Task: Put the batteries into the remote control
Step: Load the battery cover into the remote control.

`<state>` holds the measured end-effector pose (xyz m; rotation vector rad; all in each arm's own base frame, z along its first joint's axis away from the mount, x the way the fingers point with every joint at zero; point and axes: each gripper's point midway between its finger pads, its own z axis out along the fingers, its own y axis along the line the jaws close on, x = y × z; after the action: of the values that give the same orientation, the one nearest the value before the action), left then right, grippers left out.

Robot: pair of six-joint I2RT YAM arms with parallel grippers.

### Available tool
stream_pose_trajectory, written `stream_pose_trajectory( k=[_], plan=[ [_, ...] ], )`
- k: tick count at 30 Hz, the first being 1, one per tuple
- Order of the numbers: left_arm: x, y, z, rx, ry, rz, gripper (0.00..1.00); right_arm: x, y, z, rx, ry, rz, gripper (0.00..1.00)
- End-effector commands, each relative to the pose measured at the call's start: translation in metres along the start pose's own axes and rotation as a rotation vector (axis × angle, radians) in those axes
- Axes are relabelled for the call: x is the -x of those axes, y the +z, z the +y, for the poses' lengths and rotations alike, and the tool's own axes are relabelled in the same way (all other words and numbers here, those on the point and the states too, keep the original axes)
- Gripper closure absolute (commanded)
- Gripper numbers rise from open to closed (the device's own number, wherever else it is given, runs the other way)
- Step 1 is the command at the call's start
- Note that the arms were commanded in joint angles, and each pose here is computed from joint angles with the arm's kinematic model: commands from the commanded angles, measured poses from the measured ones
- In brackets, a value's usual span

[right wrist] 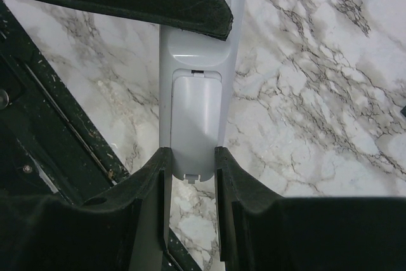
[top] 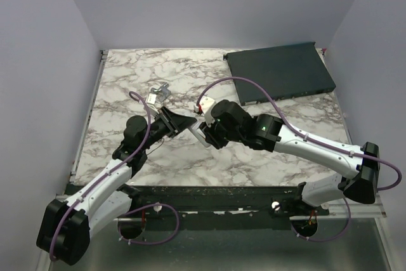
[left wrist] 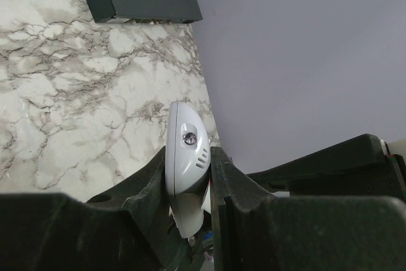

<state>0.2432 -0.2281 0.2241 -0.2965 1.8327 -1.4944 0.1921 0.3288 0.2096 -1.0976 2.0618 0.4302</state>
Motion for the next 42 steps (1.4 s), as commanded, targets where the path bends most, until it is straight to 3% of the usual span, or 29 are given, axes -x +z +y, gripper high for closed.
stream_pose_trajectory(
  k=[1,35,42],
  plan=[
    [0.013,-0.001,-0.02,-0.027,0.049,-0.049,1.0,0.011,0.001,0.007,0.028,-0.002,-0.026,0.8],
    [0.005,0.001,-0.022,-0.065,-0.009,-0.025,1.0,0.015,0.019,-0.002,-0.044,0.028,-0.042,0.77],
    [0.004,0.002,-0.021,-0.071,-0.02,-0.017,1.0,0.015,0.018,-0.005,-0.057,0.02,-0.045,0.68]
  ],
)
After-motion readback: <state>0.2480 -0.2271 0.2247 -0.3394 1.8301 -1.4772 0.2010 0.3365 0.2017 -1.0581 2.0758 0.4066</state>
